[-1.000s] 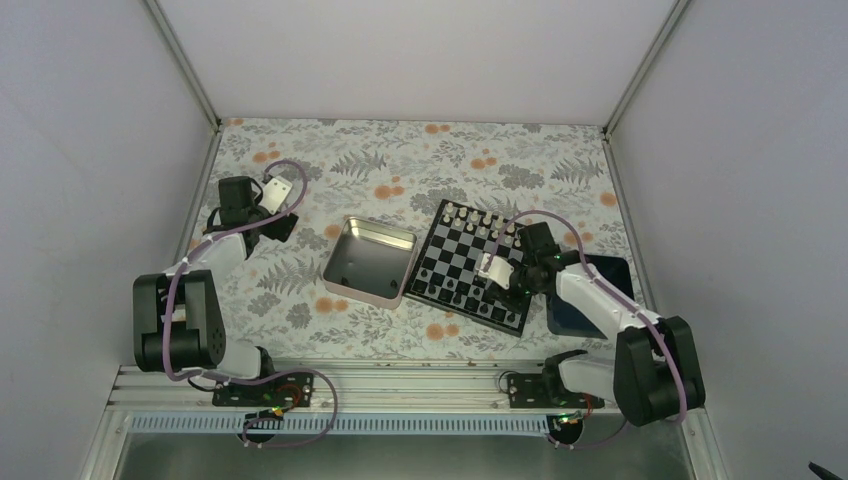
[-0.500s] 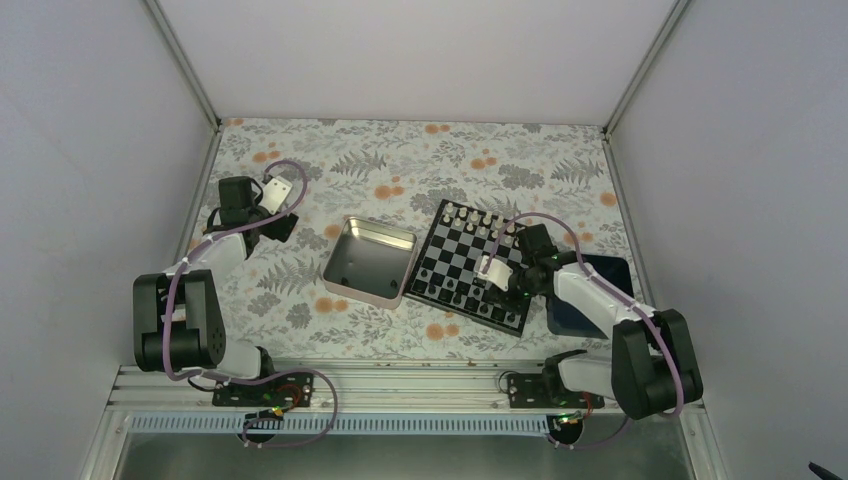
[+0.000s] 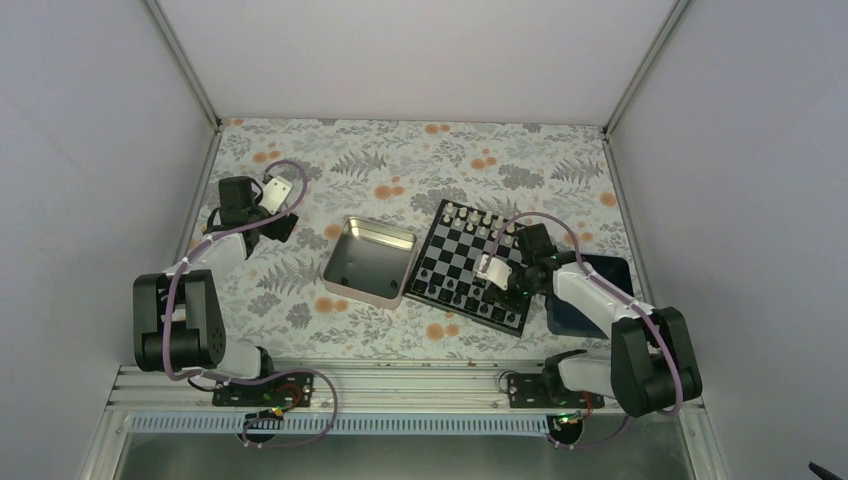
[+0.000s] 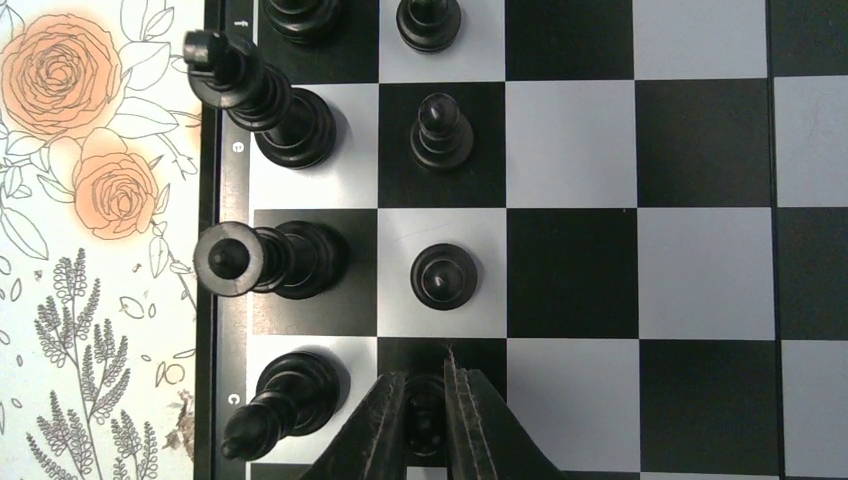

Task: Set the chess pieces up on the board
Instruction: Place the chess piece on the chessboard.

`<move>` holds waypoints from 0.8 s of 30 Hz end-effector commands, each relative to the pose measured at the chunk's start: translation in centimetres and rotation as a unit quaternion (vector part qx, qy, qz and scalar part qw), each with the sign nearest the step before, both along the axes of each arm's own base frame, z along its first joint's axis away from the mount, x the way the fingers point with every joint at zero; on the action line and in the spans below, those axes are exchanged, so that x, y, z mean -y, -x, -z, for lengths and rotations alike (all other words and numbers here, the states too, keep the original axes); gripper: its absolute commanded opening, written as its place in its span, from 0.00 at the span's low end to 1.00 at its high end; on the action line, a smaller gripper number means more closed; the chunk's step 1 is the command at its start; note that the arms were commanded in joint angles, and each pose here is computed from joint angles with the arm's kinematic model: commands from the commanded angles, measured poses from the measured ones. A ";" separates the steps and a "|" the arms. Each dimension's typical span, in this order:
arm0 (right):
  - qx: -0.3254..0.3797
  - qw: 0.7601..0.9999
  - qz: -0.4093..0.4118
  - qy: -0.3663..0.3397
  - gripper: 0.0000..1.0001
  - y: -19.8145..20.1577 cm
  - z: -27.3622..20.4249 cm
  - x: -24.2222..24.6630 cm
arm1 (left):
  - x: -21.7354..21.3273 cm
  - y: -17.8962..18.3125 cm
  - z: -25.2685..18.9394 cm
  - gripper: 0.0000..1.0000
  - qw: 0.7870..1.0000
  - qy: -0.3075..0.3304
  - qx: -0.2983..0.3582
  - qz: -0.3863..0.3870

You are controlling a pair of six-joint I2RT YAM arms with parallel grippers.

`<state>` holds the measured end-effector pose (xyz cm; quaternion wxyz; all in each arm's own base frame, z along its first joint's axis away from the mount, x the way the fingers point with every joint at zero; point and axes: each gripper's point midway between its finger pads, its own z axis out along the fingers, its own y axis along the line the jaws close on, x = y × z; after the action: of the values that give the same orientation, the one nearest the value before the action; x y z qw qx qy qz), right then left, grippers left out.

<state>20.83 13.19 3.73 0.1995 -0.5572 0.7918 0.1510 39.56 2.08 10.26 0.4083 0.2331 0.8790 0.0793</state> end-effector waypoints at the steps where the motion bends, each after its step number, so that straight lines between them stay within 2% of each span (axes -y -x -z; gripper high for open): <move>1: 0.007 1.000 -0.001 0.006 0.13 -0.2 0.0 0.3 | -0.1 -0.5 -0.7 1.00 1.000 0.000 0.013 0.002; 6: 0.005 1.000 0.000 0.010 0.18 -0.2 -0.3 0.4 | -0.1 -0.5 -0.8 1.00 1.000 0.001 0.013 0.003; 10: 0.021 1.000 0.004 0.007 0.26 -0.6 -1.7 0.4 | -0.1 -0.5 -0.8 1.00 1.000 0.001 0.014 0.004; 24: 0.094 0.995 0.000 -0.022 0.40 -4.1 -11.2 -1.4 | 0.2 -0.5 -1.5 1.00 1.000 0.006 0.022 0.010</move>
<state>24.01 13.56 12.33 0.2729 -0.5623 0.7731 0.1077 39.55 2.06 10.26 0.4083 0.2334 0.8790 0.0786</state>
